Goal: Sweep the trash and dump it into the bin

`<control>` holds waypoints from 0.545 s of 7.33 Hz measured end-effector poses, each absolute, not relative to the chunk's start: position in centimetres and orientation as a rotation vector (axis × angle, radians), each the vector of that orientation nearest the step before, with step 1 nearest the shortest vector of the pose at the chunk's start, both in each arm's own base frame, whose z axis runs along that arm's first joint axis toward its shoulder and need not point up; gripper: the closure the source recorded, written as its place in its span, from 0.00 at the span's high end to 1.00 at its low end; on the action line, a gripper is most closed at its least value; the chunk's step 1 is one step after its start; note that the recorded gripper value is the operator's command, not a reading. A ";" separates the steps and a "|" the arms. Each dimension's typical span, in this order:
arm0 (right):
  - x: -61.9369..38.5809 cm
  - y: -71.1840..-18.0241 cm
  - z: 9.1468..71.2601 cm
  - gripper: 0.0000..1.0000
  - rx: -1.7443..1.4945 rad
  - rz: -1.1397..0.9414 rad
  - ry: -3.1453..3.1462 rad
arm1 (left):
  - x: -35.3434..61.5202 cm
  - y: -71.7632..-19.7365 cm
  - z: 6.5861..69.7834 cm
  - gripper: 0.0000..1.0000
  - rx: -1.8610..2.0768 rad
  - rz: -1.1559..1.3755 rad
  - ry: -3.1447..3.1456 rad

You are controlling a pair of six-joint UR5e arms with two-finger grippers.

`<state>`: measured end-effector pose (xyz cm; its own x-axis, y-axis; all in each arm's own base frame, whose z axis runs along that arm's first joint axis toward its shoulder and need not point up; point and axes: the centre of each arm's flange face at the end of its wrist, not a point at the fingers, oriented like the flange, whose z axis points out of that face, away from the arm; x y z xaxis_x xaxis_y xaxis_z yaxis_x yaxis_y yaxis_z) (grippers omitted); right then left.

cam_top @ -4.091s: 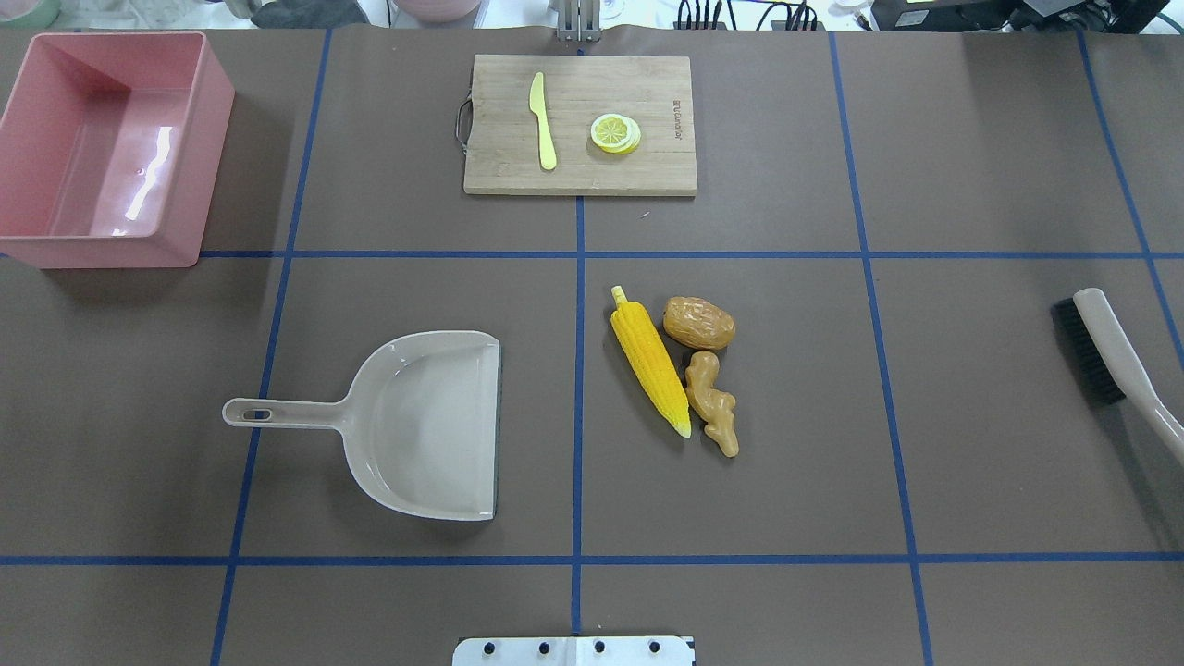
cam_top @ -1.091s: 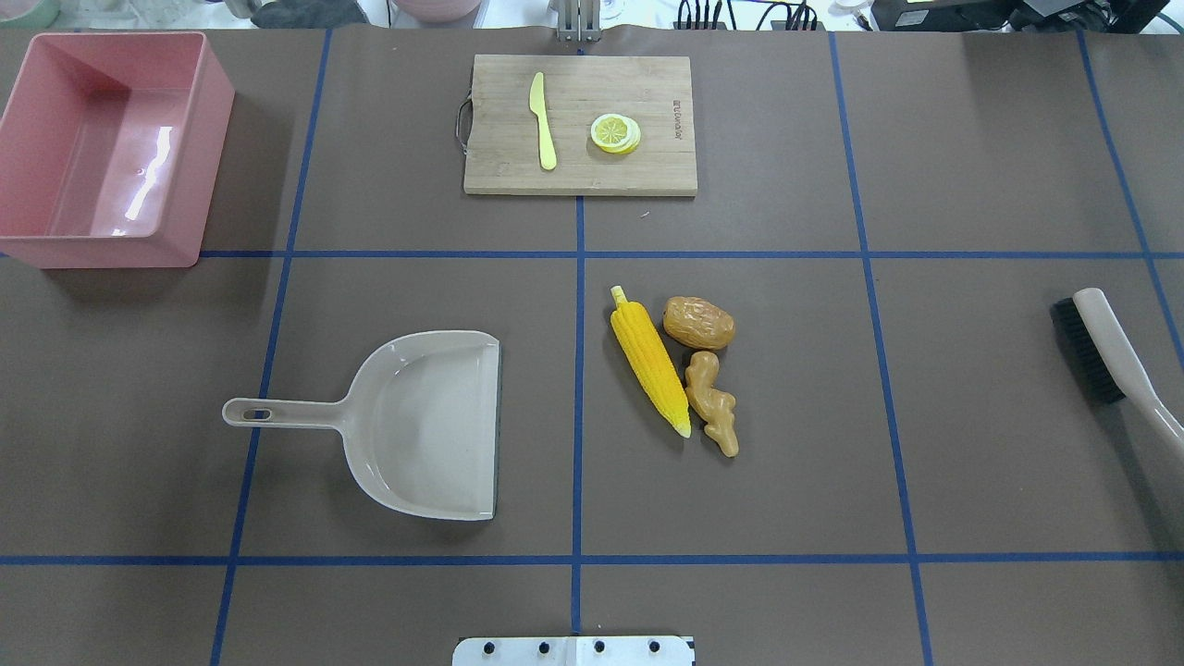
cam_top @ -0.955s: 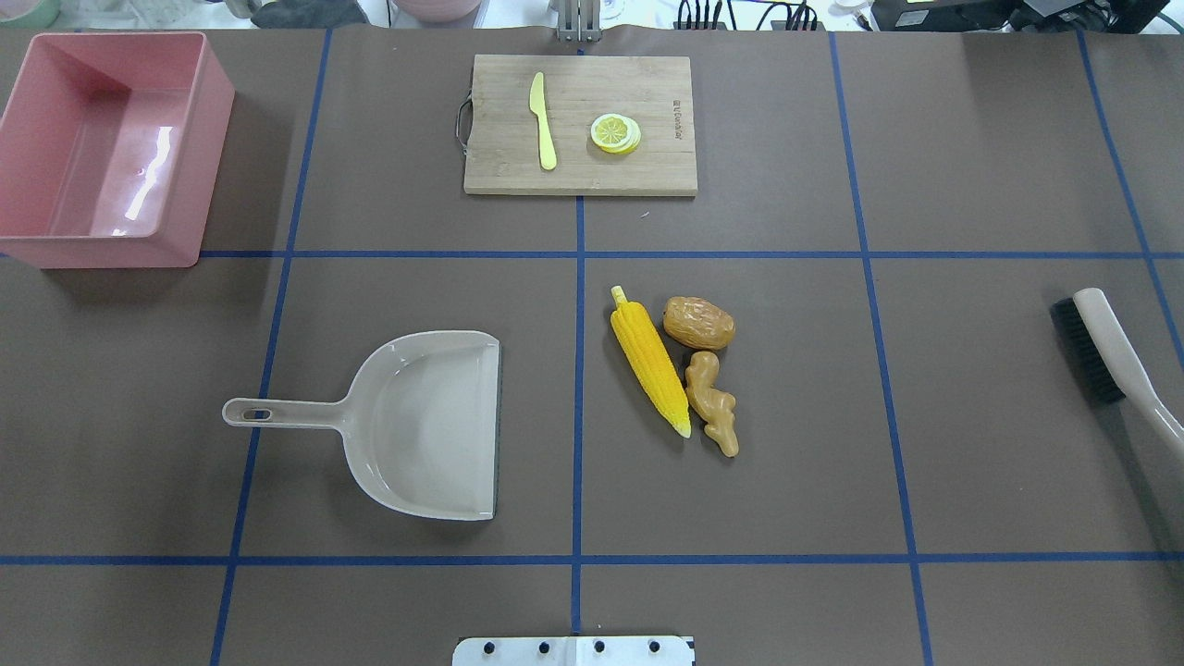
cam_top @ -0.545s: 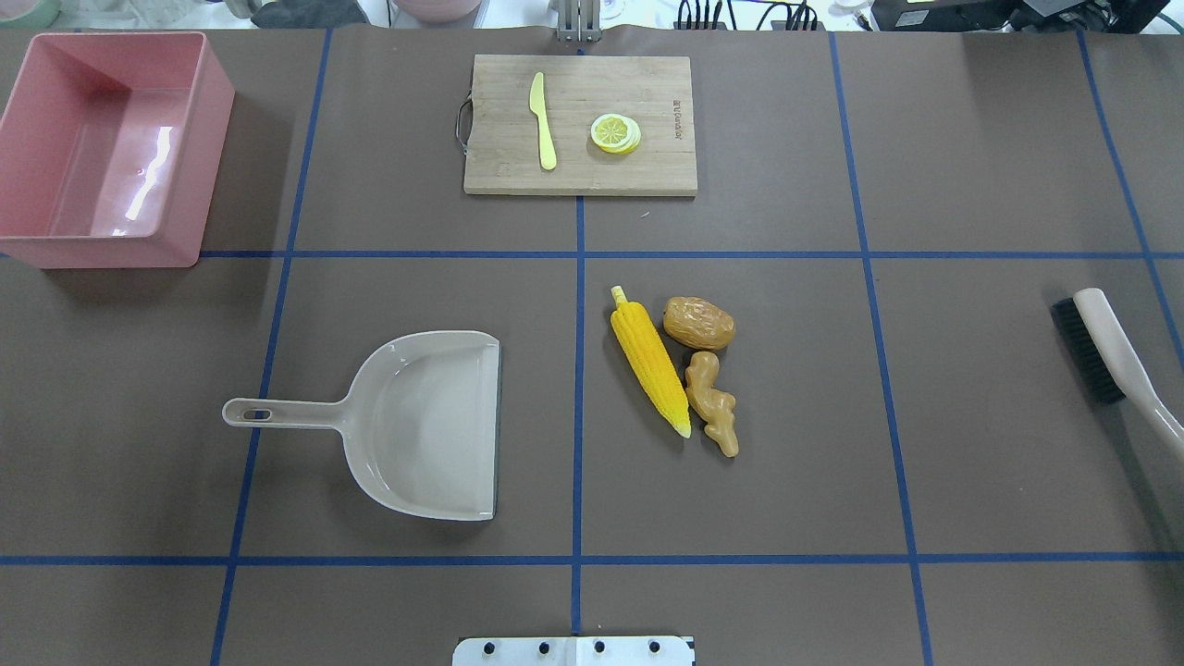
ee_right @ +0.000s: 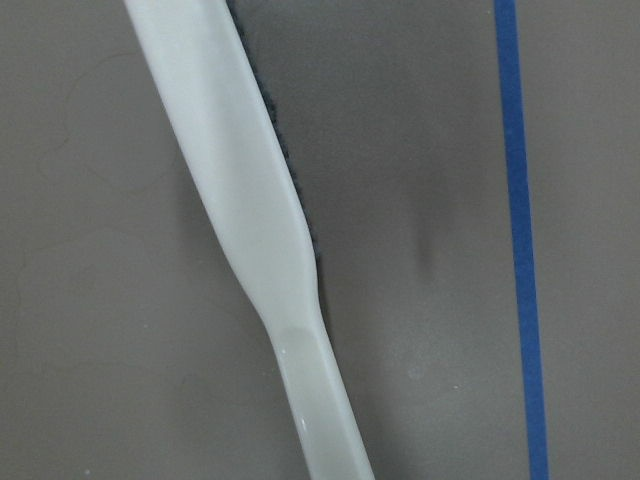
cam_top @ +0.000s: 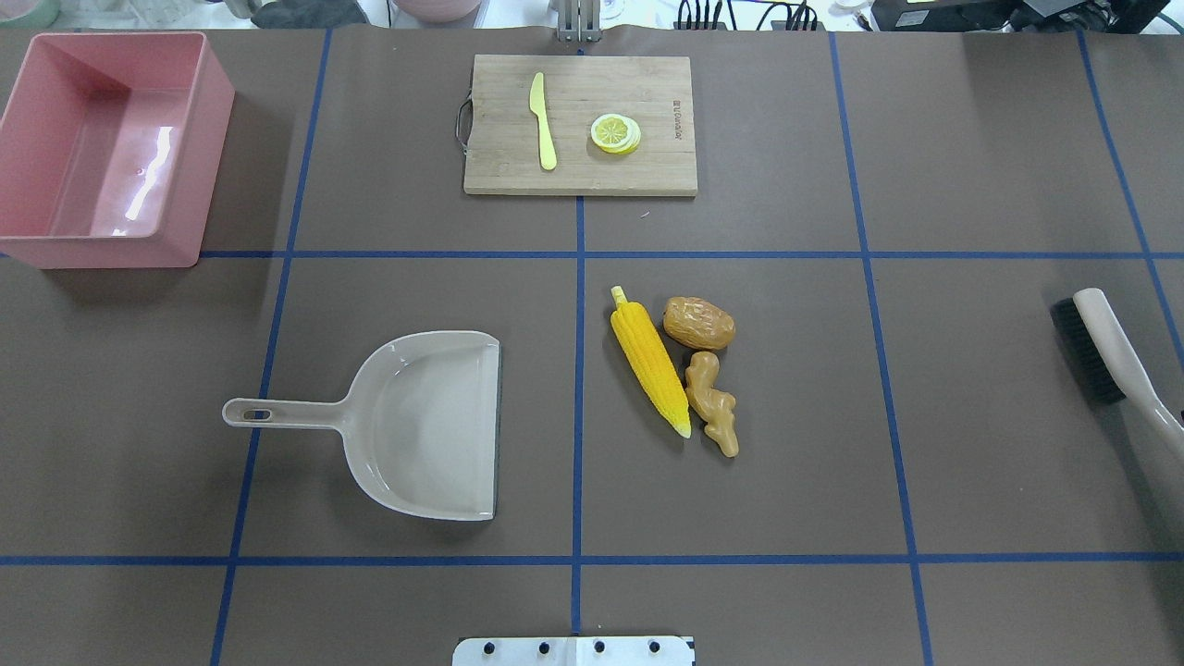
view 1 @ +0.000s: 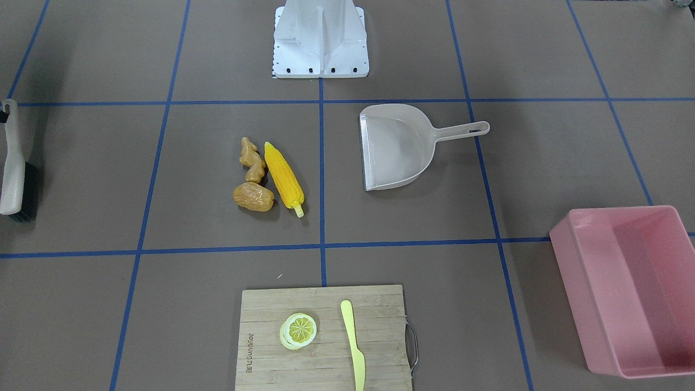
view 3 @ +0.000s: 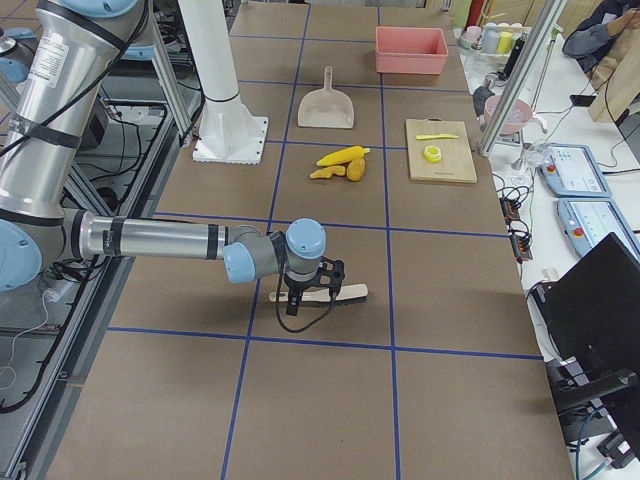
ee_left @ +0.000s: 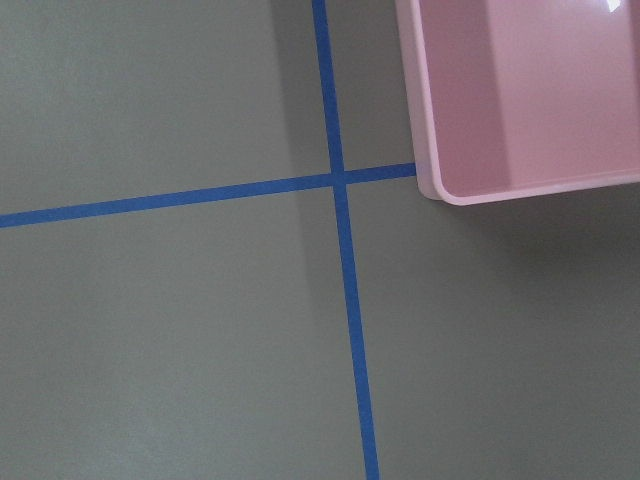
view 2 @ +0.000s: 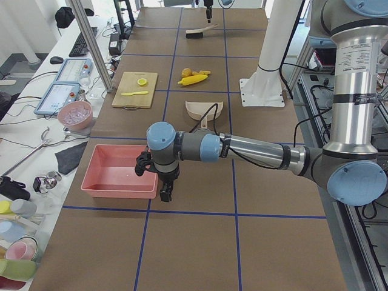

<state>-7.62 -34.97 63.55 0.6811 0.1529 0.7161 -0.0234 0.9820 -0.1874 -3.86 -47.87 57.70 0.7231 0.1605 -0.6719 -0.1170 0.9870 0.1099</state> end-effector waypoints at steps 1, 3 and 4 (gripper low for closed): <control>-8.7 -34.9 63.5 0.96 -0.177 0.123 -0.790 | -3.8 -47.8 55.8 0.99 0.064 0.170 0.744; -10.2 -34.3 63.8 0.96 -0.194 0.110 -0.760 | -3.3 -48.9 51.9 0.99 0.110 0.214 0.738; -10.8 -34.0 63.9 0.96 -0.199 0.086 -0.753 | -2.4 -49.5 49.9 0.99 0.151 0.268 0.736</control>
<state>-10.83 -33.96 63.92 0.7274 0.1490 0.6698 -0.0065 0.9776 -0.2105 -2.45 -49.51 49.85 0.7092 0.2936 -0.6409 -0.1882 0.9550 0.2292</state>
